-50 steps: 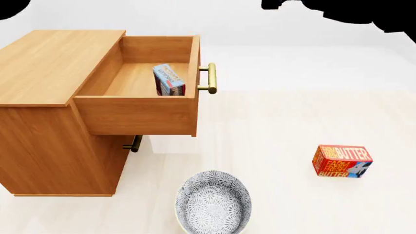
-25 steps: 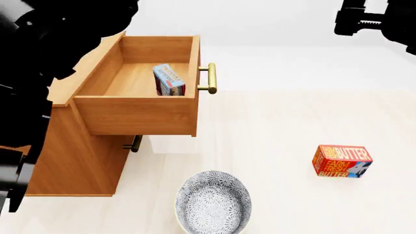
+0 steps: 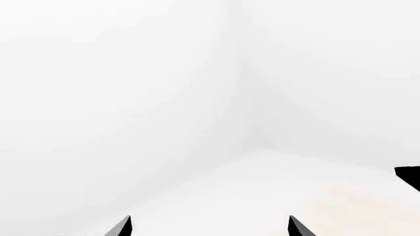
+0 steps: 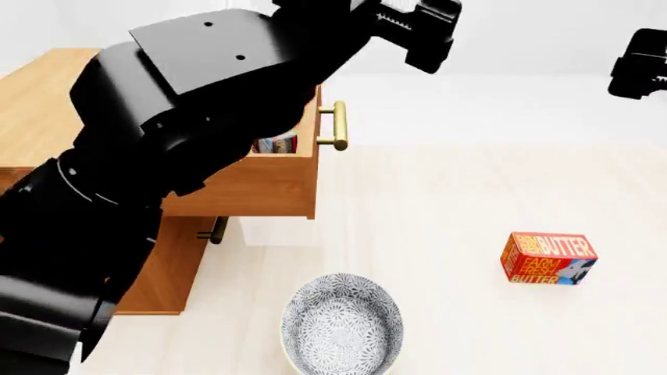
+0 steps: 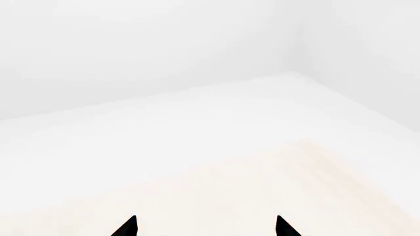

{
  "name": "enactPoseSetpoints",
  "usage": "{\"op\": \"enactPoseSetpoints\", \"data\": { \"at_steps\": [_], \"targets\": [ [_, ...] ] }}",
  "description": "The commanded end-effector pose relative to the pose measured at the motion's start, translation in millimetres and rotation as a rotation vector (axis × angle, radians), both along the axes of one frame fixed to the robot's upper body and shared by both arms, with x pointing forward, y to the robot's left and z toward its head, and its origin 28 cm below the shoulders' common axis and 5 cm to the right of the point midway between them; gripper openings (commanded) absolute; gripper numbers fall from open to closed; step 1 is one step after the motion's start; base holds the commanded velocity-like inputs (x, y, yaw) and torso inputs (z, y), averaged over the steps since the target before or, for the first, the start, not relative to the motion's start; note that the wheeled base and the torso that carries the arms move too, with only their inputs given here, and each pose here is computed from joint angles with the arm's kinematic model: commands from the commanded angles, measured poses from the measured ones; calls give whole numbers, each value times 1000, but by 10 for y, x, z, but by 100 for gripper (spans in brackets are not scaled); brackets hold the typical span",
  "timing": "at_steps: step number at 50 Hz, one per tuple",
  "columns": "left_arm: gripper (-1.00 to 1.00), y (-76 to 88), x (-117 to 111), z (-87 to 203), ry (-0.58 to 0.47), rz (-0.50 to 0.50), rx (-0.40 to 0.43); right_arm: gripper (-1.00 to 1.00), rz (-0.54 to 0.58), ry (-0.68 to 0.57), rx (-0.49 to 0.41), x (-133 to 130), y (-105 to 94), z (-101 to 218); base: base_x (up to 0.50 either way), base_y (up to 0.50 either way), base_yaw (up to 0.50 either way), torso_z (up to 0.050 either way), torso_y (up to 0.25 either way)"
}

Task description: Put the chocolate pudding in the top drawer of the cabinet and close it.

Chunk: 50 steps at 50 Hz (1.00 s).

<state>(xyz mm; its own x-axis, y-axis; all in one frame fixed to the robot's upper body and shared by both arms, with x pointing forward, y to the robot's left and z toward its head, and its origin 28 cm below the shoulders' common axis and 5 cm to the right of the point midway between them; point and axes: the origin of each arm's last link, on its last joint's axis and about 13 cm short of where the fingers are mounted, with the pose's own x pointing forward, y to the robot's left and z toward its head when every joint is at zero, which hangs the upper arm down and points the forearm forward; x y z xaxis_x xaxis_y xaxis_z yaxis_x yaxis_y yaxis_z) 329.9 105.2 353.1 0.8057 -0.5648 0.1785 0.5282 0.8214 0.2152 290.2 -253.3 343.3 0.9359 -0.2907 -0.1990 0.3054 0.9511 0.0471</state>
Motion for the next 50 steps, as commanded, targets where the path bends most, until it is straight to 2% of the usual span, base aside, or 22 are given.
{"op": "enactPoseSetpoints", "data": {
  "at_steps": [1,20,50],
  "targets": [
    [100,-184,-161,-264,36,-74,44,100,-52,5,4,-120,-83,-52,0,0,0,0,0],
    [100,-388,-295,-642,88,-160,94,100,-97,26,14,-191,-158,-169,0,0,0,0,0],
    [100,-475,-350,-1314,244,-194,123,100,-100,46,9,-174,-156,-218,0,0,0,0,0]
  ]
}}
